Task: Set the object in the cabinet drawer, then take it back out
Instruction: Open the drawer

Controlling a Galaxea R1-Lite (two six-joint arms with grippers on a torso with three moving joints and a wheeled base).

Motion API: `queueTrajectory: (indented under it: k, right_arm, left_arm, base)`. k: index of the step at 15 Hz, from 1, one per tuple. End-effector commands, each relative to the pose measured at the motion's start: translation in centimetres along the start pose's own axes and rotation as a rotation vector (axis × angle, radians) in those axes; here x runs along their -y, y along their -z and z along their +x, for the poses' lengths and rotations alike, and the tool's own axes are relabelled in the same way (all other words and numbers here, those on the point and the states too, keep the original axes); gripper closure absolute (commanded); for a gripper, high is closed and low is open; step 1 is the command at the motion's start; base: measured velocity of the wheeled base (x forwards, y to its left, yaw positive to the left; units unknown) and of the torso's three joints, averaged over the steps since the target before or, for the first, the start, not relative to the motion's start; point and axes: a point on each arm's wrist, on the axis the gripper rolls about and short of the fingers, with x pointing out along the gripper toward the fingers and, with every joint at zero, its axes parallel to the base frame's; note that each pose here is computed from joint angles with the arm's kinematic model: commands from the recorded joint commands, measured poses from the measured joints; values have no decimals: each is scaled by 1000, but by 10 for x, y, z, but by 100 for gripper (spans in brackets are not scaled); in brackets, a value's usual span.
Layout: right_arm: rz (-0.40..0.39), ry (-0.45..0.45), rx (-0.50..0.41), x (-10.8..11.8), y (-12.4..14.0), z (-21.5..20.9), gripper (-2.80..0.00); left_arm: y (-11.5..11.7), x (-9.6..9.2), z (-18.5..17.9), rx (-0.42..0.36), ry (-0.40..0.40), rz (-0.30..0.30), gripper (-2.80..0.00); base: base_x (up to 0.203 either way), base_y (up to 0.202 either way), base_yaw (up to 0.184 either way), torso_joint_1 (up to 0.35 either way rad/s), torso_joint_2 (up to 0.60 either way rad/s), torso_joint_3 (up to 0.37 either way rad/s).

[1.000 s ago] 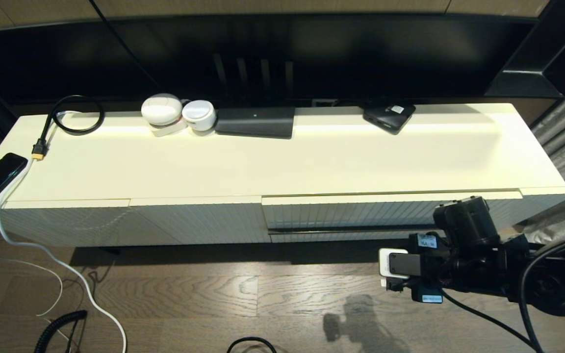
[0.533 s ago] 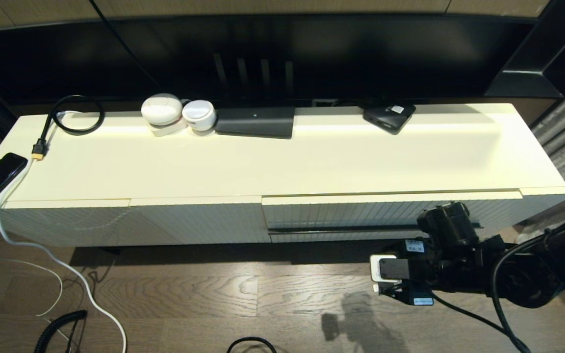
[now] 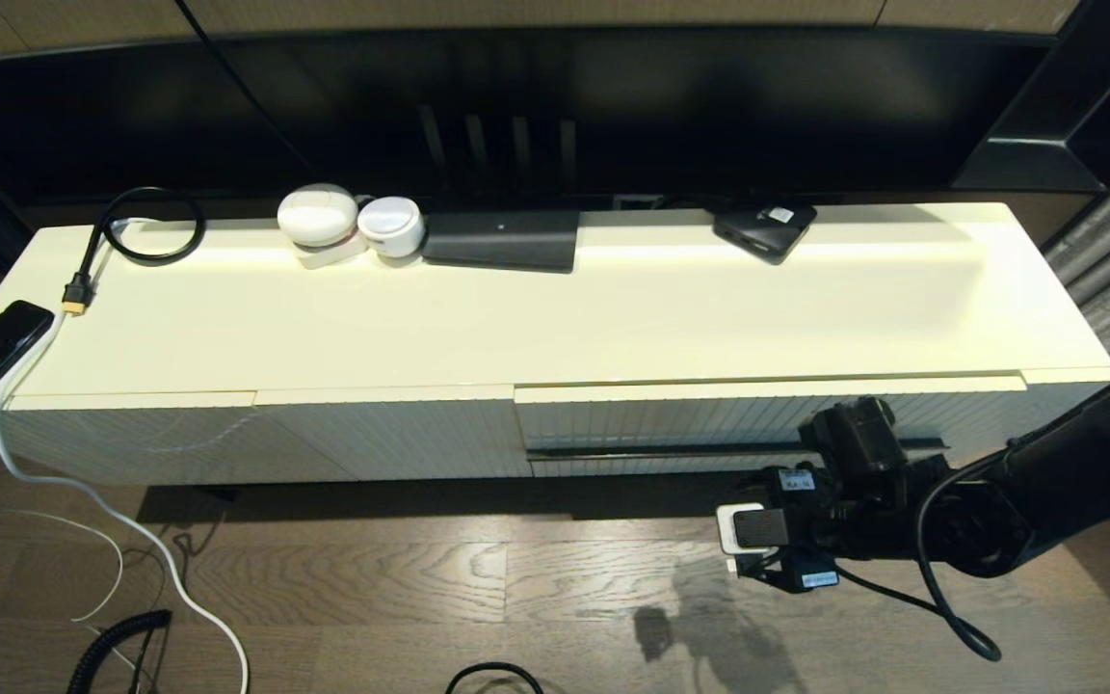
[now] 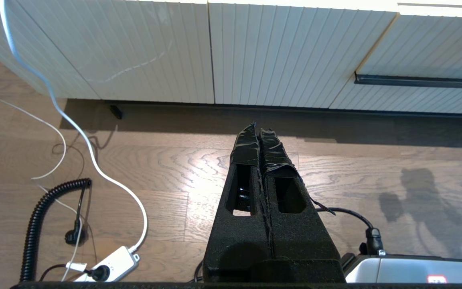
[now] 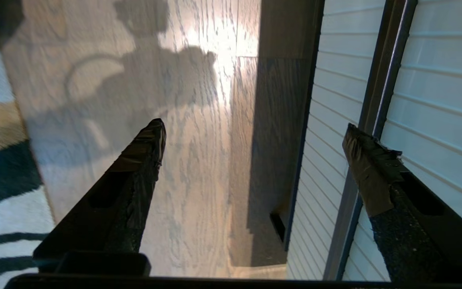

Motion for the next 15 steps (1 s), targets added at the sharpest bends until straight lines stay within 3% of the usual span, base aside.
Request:
queueTrajectory:
  k: [1, 15]
  right_arm:
    - [-13, -9, -12, 0, 6, 9, -280]
    - [7, 59, -33, 28, 22, 39, -280]
  left_arm:
    - [0, 0, 0, 0, 0, -1, 0]
    - [0, 0, 0, 1, 0, -1, 0]
  base:
    - [0, 0, 0, 0, 0, 0]
    - [0, 0, 0, 0, 0, 0]
